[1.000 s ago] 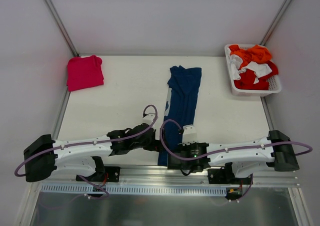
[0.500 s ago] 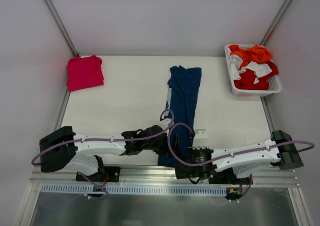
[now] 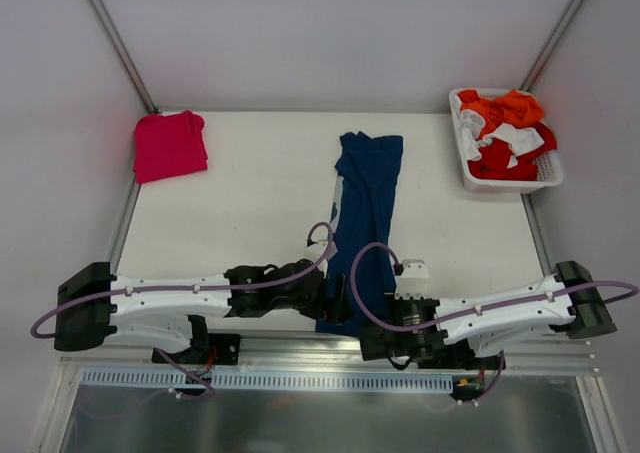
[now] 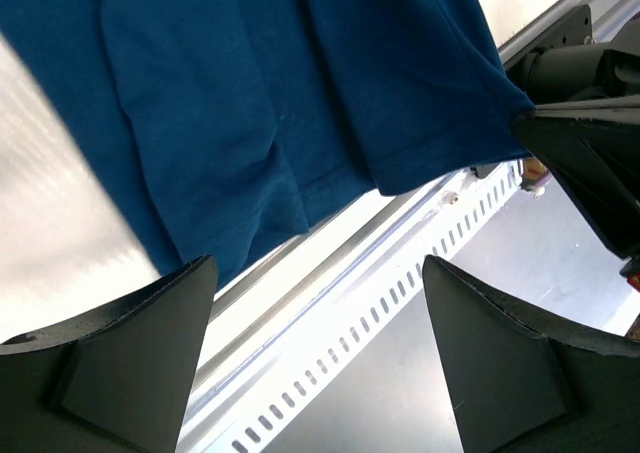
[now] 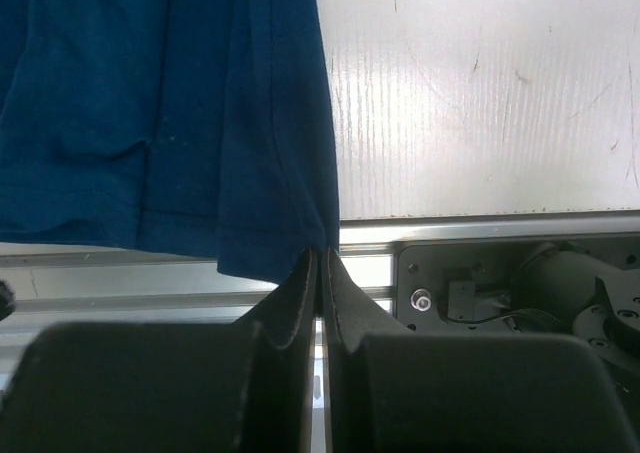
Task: Fold and stack the t-shirts
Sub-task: Rotate the tshirt 90 degrees
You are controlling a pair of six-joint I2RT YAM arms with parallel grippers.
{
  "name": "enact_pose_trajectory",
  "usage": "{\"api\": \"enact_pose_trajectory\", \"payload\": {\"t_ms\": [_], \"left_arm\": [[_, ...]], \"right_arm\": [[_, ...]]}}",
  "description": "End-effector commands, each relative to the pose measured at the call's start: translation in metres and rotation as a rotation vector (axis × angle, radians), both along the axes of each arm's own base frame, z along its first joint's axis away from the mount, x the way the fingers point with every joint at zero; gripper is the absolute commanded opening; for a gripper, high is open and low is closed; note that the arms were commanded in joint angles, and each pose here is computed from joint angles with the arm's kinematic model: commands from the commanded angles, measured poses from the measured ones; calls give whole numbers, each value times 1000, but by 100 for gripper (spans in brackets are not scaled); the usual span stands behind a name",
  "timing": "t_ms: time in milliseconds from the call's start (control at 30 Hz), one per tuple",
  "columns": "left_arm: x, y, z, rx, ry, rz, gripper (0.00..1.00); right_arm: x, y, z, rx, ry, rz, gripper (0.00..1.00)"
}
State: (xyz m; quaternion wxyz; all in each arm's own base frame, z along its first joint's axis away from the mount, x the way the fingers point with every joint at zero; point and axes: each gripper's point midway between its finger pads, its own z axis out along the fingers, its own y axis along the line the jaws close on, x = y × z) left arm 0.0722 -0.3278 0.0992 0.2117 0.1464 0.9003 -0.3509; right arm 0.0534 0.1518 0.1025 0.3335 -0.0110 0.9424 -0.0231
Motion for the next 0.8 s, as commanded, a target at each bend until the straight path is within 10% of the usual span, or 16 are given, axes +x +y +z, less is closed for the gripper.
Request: {"api": "enact_pose_trajectory", "payload": {"t_ms": [0, 767], "left_arm": [[-2, 17, -1, 43, -4, 37, 85], [-13, 15, -35, 203, -27, 29, 83]], "right_arm": [[4, -45, 9, -162, -21, -35, 0], [4, -40, 10, -151, -34, -25, 1]]}}
